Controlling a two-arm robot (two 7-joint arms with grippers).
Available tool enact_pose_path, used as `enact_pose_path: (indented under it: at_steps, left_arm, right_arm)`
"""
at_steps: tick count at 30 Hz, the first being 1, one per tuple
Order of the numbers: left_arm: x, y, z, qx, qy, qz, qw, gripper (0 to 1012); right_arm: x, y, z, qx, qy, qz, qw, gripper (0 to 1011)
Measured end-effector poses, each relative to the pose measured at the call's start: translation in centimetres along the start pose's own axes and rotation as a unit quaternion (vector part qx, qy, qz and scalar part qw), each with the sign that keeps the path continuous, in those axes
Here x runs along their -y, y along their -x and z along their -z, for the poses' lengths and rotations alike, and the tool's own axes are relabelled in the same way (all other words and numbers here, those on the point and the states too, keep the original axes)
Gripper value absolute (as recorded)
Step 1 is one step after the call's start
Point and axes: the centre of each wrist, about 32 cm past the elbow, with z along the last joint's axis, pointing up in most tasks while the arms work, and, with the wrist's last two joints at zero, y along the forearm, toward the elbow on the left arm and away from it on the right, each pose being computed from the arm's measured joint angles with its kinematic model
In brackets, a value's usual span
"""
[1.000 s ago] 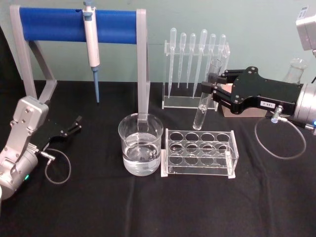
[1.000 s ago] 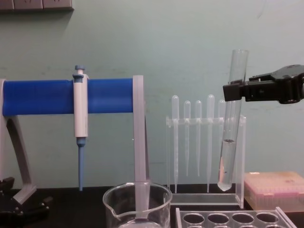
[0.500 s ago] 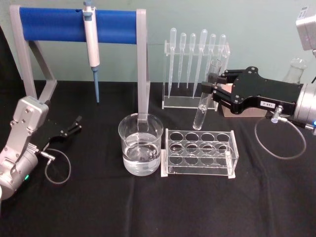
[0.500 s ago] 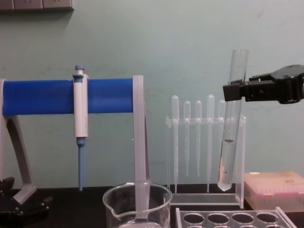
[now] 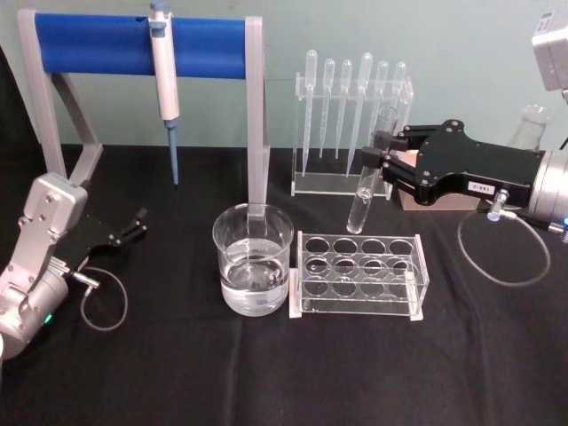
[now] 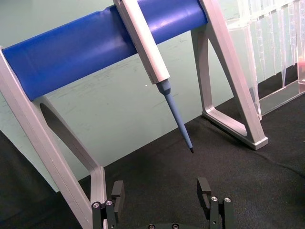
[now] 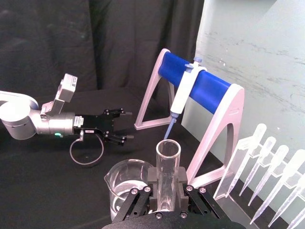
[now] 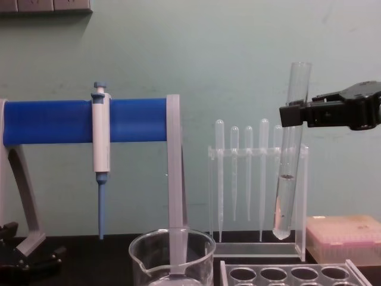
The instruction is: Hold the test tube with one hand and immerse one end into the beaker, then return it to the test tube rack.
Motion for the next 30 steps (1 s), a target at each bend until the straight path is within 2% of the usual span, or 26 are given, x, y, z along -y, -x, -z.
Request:
enact_pose_path:
  at_steps: [30]
  left_arm:
    - [0.00, 0.00, 0.00, 0.000, 0.000, 0.000, 1.0000, 1000]
  right_arm:
    - [0.00, 0.00, 0.00, 0.000, 0.000, 0.000, 1.0000, 234]
